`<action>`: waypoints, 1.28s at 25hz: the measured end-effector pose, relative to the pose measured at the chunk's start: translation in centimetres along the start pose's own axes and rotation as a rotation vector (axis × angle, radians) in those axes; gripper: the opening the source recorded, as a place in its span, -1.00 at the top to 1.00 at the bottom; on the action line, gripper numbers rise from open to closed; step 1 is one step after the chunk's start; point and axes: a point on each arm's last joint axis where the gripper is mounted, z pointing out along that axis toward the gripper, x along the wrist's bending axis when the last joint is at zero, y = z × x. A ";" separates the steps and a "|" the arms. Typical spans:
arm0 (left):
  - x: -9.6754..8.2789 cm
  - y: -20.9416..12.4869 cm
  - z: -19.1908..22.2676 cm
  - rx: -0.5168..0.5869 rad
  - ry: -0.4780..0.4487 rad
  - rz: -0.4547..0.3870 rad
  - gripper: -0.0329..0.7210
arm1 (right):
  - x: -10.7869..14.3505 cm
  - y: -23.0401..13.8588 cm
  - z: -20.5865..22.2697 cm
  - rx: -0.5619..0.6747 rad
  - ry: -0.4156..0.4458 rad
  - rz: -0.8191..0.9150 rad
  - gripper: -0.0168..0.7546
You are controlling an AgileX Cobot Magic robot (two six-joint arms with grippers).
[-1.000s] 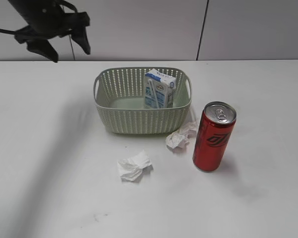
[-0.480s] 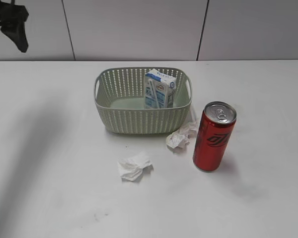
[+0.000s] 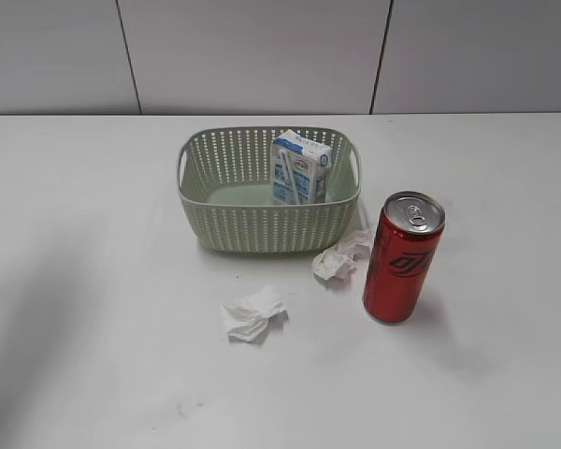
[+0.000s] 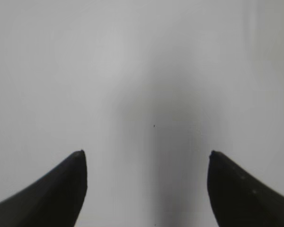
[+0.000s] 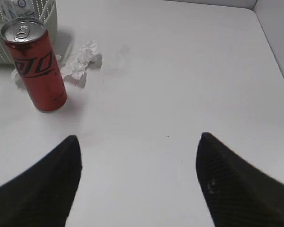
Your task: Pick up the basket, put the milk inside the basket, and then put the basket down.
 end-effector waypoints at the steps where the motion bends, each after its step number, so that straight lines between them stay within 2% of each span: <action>1: 0.0 -1.0 0.2 0.002 0.002 0.001 -0.67 | 0.0 0.0 0.0 0.000 0.000 0.000 -0.57; 9: -0.1 -9.5 -0.3 -0.105 0.004 0.000 -0.66 | 0.0 0.0 0.0 0.000 0.000 0.001 -0.57; 17: -0.3 -16.7 -1.1 -0.274 0.006 0.003 -0.66 | 0.0 0.0 0.0 0.000 0.000 0.001 -0.57; 25: -0.5 -21.7 -2.4 -0.465 0.003 0.010 -0.65 | 0.0 0.0 0.0 0.000 0.000 0.001 -0.57; 29: -0.5 -23.3 -3.6 -0.584 0.003 0.015 -0.65 | 0.0 0.0 0.0 0.000 0.000 0.001 -0.57; 32: -0.6 -24.3 -4.1 -0.628 0.002 0.018 -0.65 | 0.0 0.0 0.0 0.000 0.000 0.001 -0.57</action>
